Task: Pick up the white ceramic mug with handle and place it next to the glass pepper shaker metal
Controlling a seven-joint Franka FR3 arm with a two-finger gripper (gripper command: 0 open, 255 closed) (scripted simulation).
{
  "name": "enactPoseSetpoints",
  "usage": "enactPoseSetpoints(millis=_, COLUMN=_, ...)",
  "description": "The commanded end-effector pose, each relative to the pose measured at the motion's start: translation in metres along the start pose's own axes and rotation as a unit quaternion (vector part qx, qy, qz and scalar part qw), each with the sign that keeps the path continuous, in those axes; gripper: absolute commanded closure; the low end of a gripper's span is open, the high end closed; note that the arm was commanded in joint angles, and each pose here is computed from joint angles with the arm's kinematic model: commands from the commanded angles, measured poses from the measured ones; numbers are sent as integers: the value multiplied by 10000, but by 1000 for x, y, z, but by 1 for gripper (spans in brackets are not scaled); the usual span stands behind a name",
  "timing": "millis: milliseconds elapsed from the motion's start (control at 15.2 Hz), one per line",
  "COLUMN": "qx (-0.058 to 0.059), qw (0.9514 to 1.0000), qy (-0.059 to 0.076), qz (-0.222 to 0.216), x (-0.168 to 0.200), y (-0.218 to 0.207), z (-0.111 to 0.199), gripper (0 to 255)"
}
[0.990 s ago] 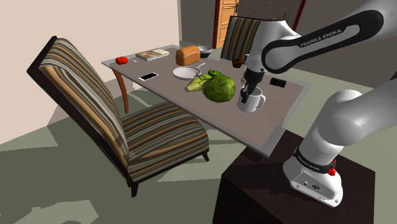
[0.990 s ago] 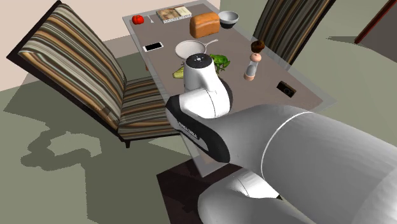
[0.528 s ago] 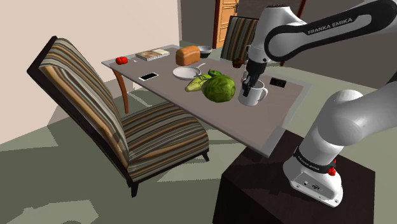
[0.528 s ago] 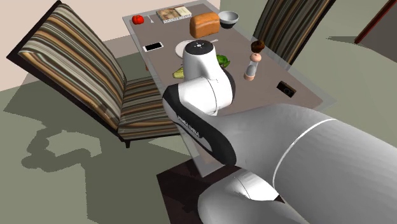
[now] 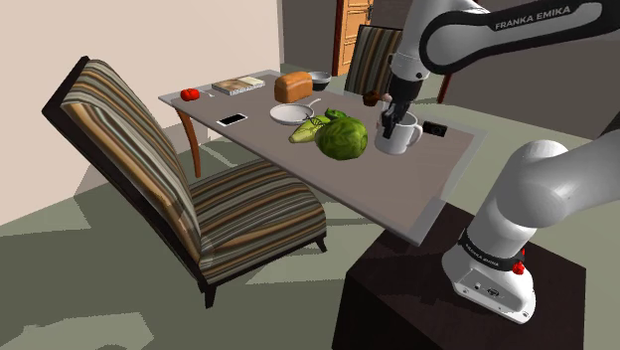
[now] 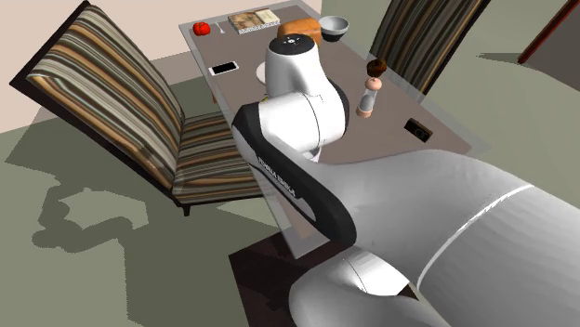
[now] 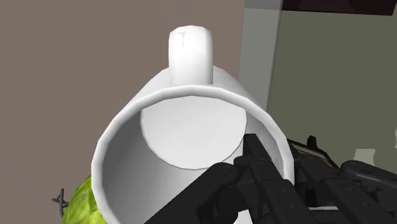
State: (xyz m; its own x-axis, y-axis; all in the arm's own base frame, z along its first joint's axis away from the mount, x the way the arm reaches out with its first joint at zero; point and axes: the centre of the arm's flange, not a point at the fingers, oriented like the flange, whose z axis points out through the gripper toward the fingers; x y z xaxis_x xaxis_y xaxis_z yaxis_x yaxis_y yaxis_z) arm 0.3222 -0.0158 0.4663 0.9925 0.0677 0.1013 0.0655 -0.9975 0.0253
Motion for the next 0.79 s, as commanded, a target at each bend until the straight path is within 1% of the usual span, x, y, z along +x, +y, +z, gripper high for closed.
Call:
enactPoseSetpoints(millis=0, qx=0, qw=10000, qy=0, qz=0, x=1, y=0, z=-11, gripper=255)
enactPoseSetpoints(millis=726, qx=0, qw=10000, qy=0, qz=0, x=7, y=1, z=-67, gripper=255)
